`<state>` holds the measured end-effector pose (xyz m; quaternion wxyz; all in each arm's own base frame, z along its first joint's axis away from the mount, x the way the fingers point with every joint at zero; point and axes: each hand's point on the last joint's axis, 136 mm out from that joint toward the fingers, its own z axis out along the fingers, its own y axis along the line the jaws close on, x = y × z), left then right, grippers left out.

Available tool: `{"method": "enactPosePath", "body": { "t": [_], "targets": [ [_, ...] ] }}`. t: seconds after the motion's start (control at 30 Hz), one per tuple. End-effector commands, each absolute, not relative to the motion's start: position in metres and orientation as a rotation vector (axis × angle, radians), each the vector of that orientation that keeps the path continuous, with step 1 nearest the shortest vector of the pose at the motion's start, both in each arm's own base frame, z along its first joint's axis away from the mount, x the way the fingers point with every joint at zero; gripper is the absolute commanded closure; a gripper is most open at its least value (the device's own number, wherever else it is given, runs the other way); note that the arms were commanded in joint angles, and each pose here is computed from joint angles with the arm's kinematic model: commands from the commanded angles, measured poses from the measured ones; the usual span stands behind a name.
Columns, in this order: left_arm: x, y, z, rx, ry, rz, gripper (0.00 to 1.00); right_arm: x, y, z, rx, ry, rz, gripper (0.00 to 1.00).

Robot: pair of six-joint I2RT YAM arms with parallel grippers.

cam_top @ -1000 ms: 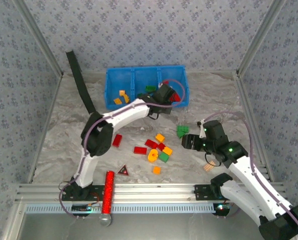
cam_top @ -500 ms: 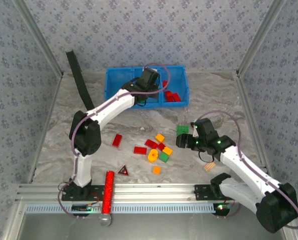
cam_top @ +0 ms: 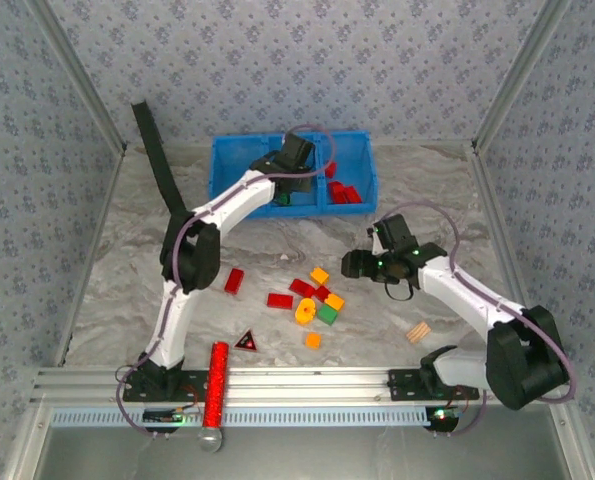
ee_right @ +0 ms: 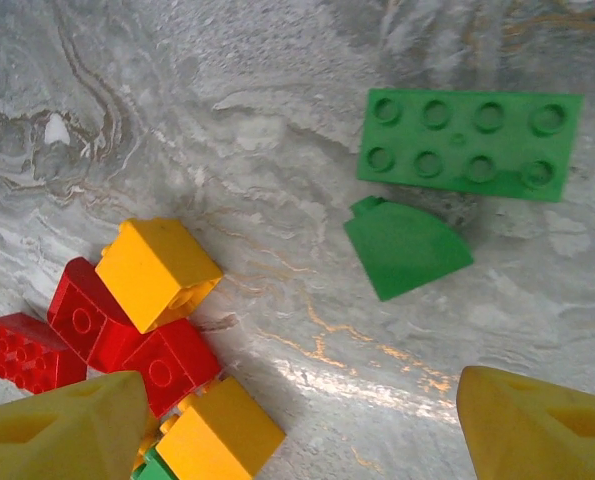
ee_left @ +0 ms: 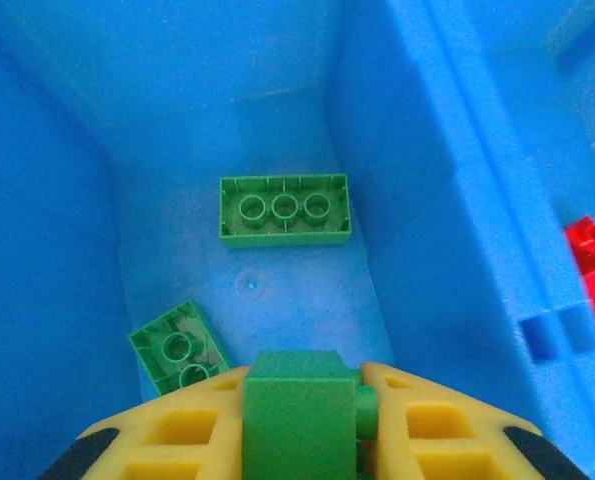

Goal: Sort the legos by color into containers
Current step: Place the lego in the container.

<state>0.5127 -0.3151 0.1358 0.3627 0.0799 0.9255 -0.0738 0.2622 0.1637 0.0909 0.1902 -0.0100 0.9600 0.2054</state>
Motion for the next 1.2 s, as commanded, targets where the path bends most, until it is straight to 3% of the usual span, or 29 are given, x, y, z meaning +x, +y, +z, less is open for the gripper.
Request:
{"method": "enactPosePath", "body": {
  "t": [0.0, 0.3, 0.53, 0.73, 1.17],
  "targets": [
    [0.518, -0.317, 0.135, 0.204, 2.398, -0.217, 0.9, 0.259, 0.181, 0.097, -0.14, 2.698, 0.606, 0.17],
    [0.524, -0.318, 0.12, 0.204, 2.424, -0.227, 0.9, 0.249, 0.22, 0.107, -0.404, 2.687, 0.584, 0.16],
    [0.523, -0.319, 0.112, 0.21, 2.44, -0.234, 0.9, 0.25, 0.259, 0.129, -0.863, 2.528, 0.526, 0.2],
    [0.523, -0.314, 0.104, 0.213, 2.46, -0.224, 0.88, 0.224, 0.305, 0.142, -1.383, 2.233, 0.517, 0.24],
    [0.522, -0.306, 0.096, 0.203, 2.481, -0.24, 0.7, 0.201, 0.342, 0.111, -1.83, 1.85, 0.5, 0.24]
  ]
}}
